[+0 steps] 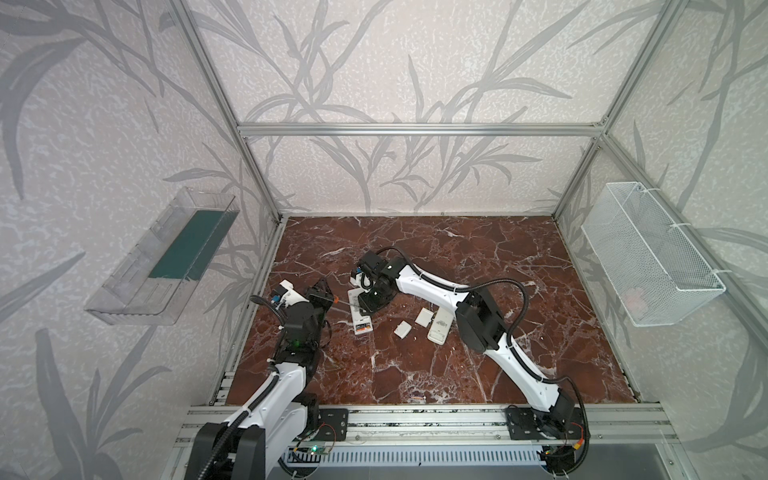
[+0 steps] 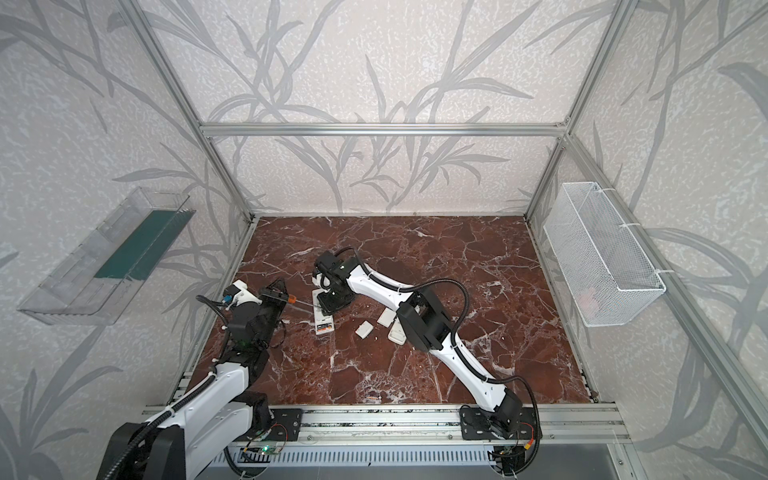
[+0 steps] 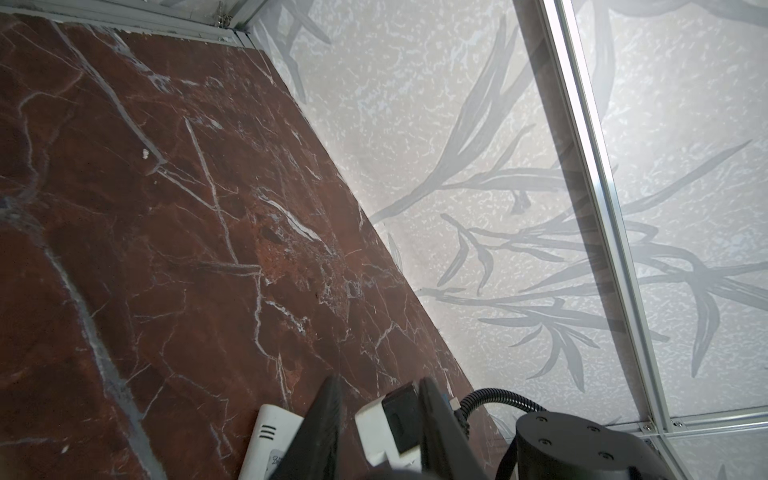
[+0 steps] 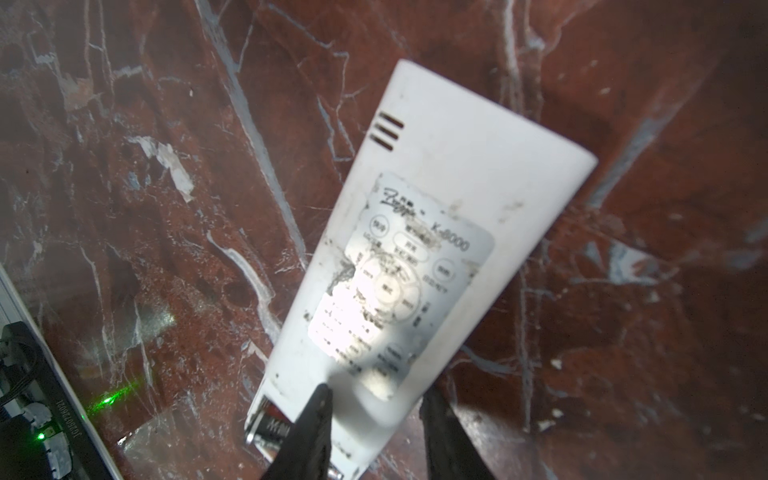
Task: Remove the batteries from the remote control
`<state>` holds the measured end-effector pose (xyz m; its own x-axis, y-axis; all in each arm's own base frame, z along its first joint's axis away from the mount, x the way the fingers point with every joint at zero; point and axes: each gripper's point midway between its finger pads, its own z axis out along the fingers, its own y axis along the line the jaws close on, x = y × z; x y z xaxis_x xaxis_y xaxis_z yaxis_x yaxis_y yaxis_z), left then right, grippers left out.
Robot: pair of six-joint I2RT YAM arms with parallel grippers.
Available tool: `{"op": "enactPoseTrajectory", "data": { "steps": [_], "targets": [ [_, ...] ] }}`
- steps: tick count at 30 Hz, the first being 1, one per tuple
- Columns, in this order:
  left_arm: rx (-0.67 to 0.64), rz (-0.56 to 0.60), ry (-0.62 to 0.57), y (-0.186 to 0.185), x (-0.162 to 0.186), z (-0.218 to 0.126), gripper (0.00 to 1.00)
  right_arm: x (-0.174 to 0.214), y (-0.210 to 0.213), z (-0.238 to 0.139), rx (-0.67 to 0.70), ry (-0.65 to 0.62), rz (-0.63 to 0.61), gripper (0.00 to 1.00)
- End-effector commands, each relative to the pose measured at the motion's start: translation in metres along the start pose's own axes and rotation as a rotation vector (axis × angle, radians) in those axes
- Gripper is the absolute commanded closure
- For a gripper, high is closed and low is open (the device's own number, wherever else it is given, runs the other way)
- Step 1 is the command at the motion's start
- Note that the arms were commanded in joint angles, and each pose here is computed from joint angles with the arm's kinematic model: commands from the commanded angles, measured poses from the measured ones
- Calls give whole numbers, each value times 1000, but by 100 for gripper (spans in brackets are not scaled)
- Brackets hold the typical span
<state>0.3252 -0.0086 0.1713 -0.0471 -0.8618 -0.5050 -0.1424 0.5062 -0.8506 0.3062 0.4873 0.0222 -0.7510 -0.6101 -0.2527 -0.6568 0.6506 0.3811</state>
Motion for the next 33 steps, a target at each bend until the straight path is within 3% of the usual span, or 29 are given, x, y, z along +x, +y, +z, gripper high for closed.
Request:
{"op": "enactPoseTrajectory", "data": {
  "steps": [1,8,18,27,33],
  "targets": [
    [31,48,9,-18,-6,-6,100,105,-18,77,106,337,2,64],
    [-123,294,47,-6,-14,-20,100,97,-14,70,103,312,-7,64],
    [-132,314,110,1,-3,8,100,91,-11,64,108,298,-16,64],
    [-167,363,116,10,-3,9,100,90,-11,66,104,297,-15,64],
    [-144,334,123,14,4,15,100,90,-11,65,108,296,-18,64]
  ]
}}
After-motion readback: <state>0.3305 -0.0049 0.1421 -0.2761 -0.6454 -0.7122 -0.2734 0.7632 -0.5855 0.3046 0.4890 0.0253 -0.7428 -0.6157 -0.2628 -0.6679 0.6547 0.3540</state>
